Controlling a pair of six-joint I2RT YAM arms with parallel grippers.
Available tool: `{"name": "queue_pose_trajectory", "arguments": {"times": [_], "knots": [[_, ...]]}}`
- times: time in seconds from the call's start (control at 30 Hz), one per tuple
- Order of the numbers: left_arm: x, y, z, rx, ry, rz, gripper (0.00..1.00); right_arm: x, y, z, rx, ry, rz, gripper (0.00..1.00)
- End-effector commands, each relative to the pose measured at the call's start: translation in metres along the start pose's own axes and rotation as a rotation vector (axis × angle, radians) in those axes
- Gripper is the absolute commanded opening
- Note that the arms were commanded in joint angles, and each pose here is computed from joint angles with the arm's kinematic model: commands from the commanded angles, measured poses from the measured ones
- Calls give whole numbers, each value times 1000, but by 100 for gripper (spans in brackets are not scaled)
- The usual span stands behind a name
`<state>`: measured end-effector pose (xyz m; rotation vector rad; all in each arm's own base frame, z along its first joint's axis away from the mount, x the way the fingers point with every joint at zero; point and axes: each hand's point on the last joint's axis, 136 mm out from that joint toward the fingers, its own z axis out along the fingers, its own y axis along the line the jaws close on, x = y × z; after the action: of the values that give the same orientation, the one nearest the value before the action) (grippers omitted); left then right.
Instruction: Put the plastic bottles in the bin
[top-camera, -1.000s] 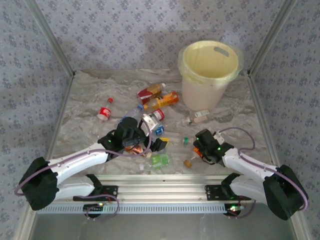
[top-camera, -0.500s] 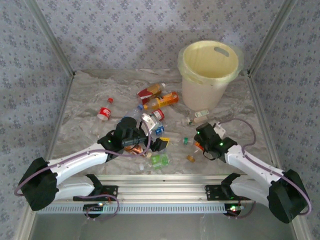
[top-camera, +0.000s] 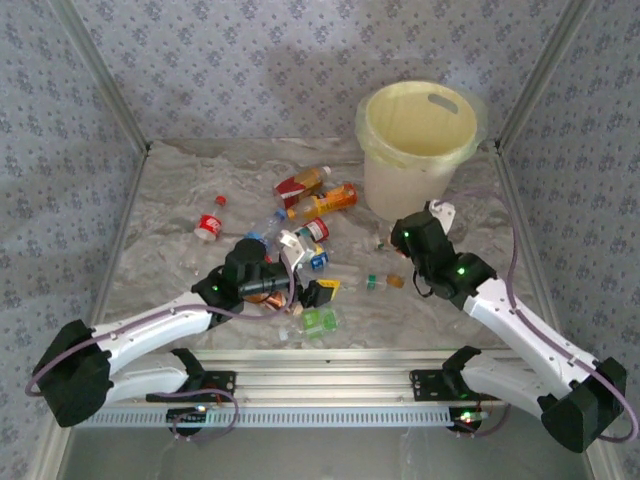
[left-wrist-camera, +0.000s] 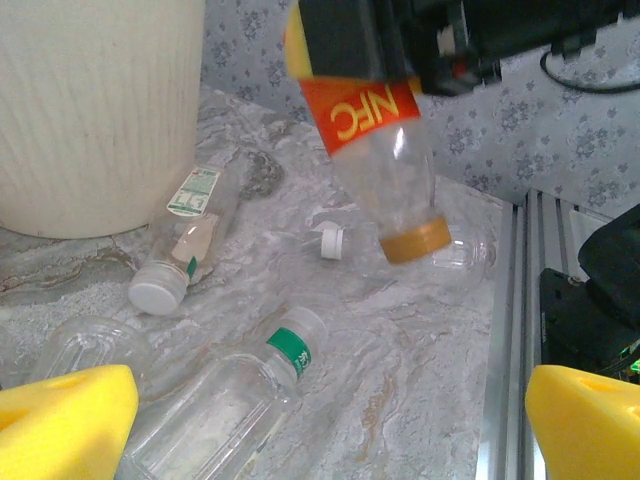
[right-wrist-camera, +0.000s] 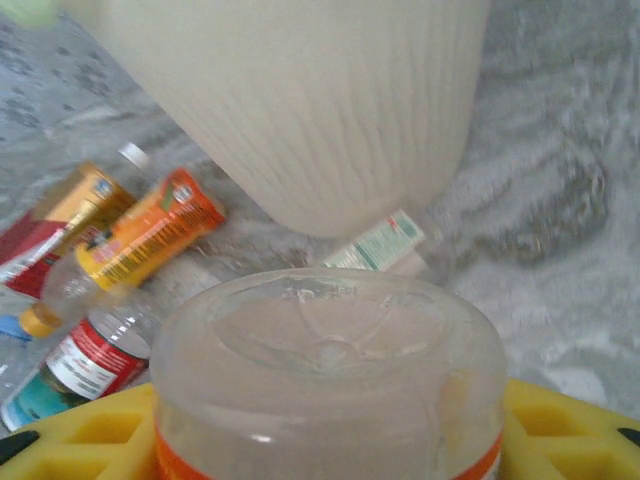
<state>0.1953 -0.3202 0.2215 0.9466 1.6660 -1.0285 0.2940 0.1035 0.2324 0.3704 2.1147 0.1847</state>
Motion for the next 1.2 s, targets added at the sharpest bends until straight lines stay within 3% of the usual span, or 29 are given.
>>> {"name": "queue_pose_trajectory", "arguments": {"times": [0.0, 0.23, 0.43, 0.9, 1.17], "knots": [[-17, -7, -5, 14, -68, 24, 100, -38, 12, -14, 2, -95, -145, 57], [-16, 0, -7, -26, -77, 26, 100, -91, 51, -26, -45, -193, -318, 59], [-18, 3, -11, -51, -93, 23, 100, -138, 81, -37, -75, -290, -365, 59], [-16, 12, -13, -105, -89, 26, 100, -239, 119, -41, -75, -471, -346, 59], [-18, 13, -15, -115, -95, 20, 100, -283, 113, -17, 10, -522, -277, 56]]}}
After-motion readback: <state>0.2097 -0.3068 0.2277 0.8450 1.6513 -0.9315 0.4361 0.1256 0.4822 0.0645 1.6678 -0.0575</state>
